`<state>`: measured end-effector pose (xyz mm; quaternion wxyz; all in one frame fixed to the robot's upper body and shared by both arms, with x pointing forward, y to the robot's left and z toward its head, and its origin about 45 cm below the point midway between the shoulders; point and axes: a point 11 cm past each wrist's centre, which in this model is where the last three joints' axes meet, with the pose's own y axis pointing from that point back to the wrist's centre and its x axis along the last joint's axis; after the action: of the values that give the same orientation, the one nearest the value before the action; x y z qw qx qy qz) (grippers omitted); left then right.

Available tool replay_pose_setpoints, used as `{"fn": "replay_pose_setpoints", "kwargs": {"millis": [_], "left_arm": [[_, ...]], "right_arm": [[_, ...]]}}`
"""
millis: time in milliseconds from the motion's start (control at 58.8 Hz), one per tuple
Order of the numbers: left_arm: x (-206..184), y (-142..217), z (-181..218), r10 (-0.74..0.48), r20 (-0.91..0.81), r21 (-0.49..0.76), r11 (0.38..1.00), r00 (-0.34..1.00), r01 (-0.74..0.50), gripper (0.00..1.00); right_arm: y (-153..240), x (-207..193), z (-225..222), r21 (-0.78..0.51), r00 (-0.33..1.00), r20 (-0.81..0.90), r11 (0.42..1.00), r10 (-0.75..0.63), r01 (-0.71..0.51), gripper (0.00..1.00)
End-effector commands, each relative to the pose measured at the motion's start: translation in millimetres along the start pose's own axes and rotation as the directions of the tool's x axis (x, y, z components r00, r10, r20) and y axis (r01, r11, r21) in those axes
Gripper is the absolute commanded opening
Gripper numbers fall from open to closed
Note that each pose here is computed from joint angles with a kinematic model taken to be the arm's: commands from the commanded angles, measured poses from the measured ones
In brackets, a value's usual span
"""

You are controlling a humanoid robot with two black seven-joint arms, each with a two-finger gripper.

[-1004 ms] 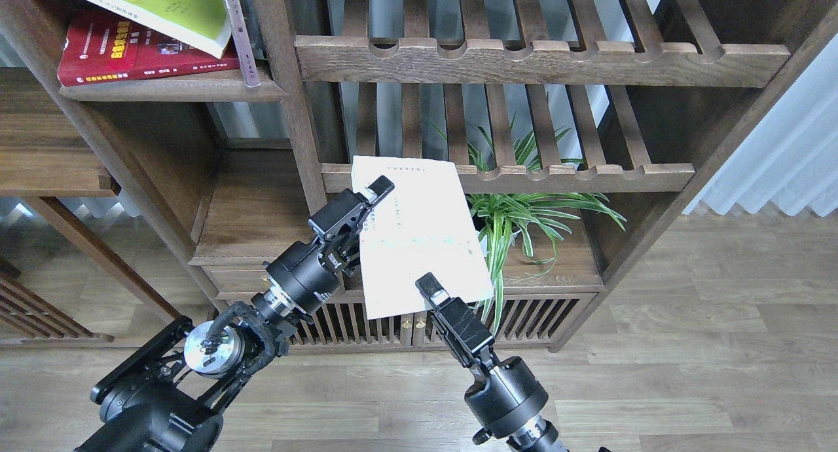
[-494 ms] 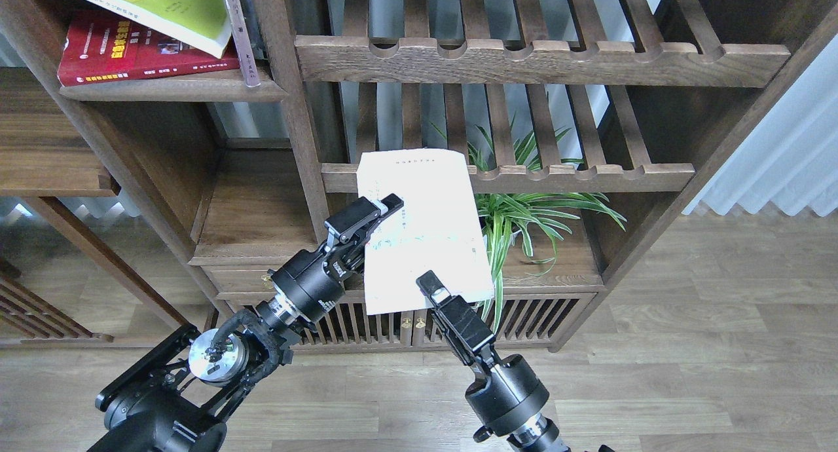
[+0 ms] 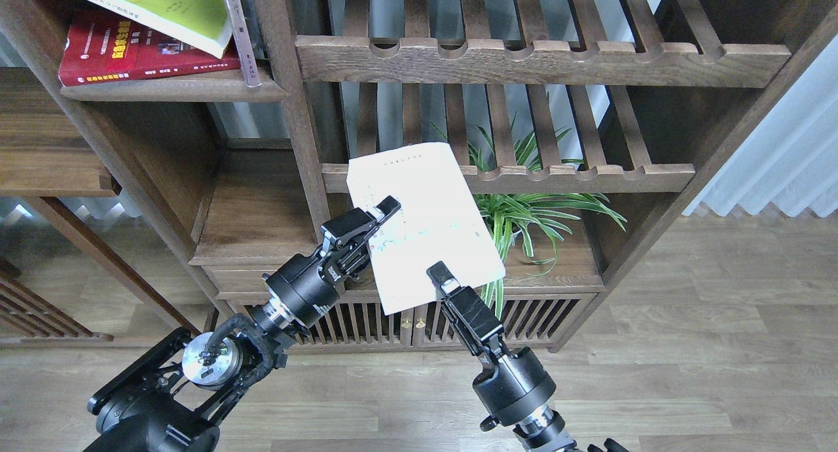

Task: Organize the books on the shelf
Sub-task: 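Bring the left gripper to the white book and grasp its edge, then release the right gripper and carry the white book upward with the left gripper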

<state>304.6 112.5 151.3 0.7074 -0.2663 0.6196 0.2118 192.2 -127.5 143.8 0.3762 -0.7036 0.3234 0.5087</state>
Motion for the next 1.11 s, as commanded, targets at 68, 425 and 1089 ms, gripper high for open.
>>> {"fn": "replay_pose_setpoints", "kwargs": {"millis": [68, 425, 1089], "left_arm": [[5.7, 14.6, 8.1, 0.031, 0.035, -0.027, 0.999, 0.999, -0.03, 0.05], [1.9, 21.7, 14.9, 0.037, 0.067, -0.023, 0.999, 0.997, -0.035, 0.05], [-13.2, 66.0, 30.7, 0.116, 0.406, -0.007, 0.992, 0.906, -0.124, 0.04]], "right_arm": [[-1.4, 1.5, -2.8, -0.028, 0.999, -0.051, 1.0, -0.008, 0.007, 0.73], [8.2, 21.0, -65.4, 0.058, 0.98, -0.188, 0.997, 0.063, -0.053, 0.98], [0.2, 35.5, -85.1, 0.125, 0.974, -0.205, 0.989, 0.099, -0.075, 0.99]]}}
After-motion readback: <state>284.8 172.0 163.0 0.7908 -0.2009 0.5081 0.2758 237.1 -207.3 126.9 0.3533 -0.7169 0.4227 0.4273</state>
